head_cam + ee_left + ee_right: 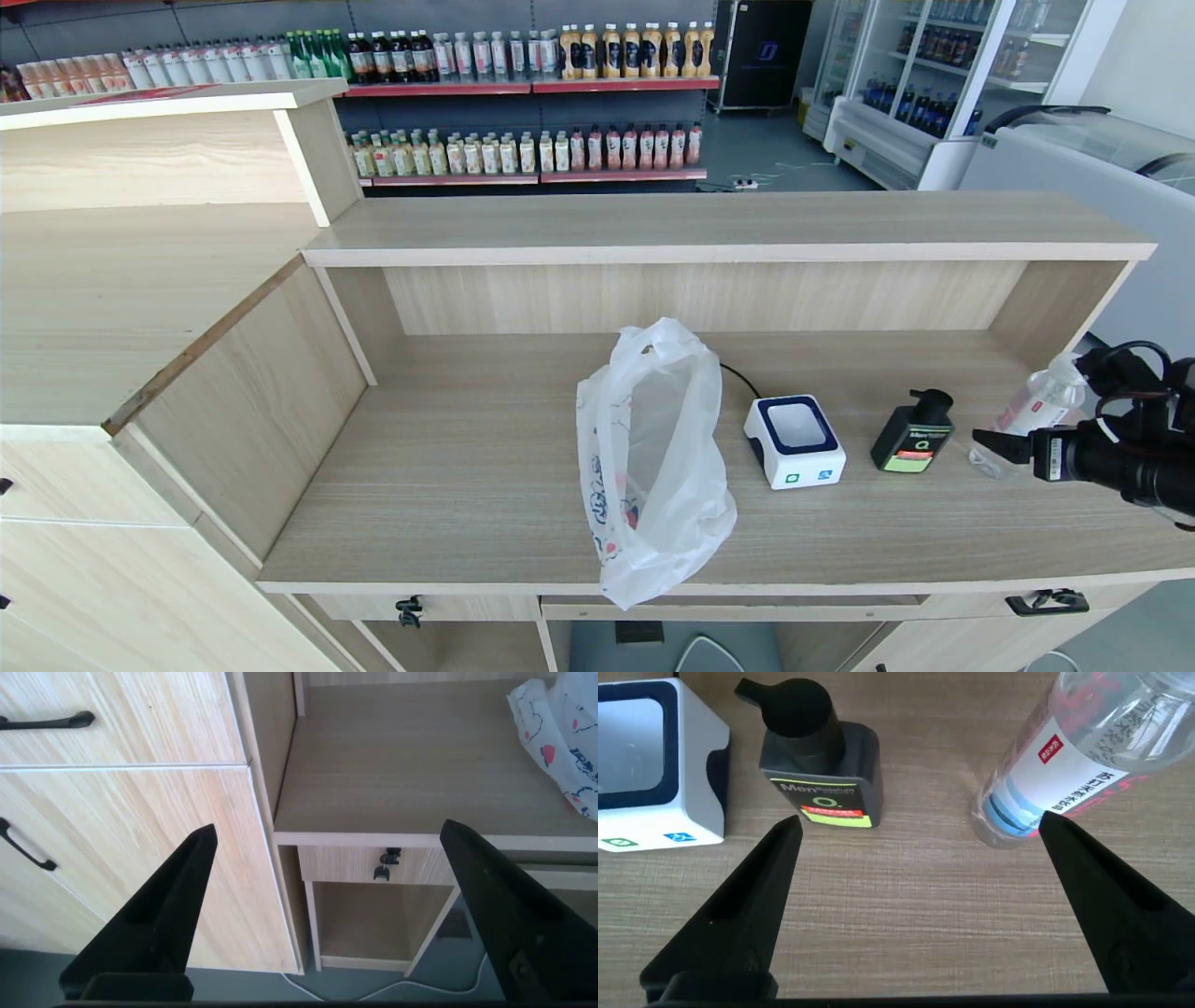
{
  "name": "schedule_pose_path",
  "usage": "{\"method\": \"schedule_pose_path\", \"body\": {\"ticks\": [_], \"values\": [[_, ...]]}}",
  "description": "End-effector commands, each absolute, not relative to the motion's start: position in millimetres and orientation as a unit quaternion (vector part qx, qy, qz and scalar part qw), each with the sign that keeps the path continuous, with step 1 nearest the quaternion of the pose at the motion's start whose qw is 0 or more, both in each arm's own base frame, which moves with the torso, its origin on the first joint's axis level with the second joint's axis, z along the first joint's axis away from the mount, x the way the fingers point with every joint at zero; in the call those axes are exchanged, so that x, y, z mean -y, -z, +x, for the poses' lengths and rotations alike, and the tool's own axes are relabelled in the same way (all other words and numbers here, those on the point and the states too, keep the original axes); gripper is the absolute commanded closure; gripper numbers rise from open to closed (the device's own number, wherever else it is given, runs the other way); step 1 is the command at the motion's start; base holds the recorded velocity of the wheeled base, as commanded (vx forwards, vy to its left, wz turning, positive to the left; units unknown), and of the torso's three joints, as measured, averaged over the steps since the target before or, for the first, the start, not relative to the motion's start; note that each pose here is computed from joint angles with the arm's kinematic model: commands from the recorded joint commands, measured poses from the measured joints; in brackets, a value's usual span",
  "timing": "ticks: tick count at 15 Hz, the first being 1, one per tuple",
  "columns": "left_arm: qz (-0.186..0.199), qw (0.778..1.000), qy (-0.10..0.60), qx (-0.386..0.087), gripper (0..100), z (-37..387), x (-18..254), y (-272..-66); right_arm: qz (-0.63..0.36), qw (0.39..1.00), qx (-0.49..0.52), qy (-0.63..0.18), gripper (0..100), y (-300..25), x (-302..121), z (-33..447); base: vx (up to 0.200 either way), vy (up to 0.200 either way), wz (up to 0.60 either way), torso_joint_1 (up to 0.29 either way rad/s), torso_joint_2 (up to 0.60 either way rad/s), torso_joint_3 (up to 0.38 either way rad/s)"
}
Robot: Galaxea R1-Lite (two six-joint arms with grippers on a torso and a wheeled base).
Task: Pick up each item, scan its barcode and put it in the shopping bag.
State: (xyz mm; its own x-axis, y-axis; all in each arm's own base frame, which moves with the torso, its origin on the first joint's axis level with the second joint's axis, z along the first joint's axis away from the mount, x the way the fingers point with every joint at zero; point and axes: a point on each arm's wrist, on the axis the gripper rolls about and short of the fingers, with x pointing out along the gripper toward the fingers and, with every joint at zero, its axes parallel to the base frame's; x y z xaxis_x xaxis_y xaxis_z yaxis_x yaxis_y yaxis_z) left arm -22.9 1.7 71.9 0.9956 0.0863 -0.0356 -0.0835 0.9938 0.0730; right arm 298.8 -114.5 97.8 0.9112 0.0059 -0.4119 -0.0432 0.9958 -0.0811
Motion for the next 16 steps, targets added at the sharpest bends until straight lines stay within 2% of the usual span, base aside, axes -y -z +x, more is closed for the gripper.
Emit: {"method": "schedule_pose_path", "body": {"ticks": [1, 3, 6, 16], "values": [[0.036, 0.998, -0.043, -0.019, 0, -22.9, -1.8, -71.9, -0.041, 0.977, -0.207, -0.035, 0, -89.0, 118.9, 318.1, 0.0, 0.0, 0.0, 0.0, 0.0, 0.0], [0.036, 0.998, -0.043, -0.019, 0, -22.9, -1.8, -71.9, -0.06, 0.976, -0.198, -0.061, 0, -87.7, 118.3, 329.9, 0.0, 0.0, 0.0, 0.0, 0.0, 0.0], [0.036, 0.998, -0.043, -0.019, 0, -22.9, -1.8, -71.9, -0.071, 0.969, -0.181, -0.153, 0, -78.0, 111.2, 343.1, 0.0, 0.0, 0.0, 0.0, 0.0, 0.0], [0.036, 0.998, -0.043, -0.019, 0, -22.9, -1.8, -71.9, -0.081, 0.959, -0.195, -0.189, 0, -50.2, 103.1, 364.4, 0.0, 0.0, 0.0, 0.0, 0.0, 0.0]]}}
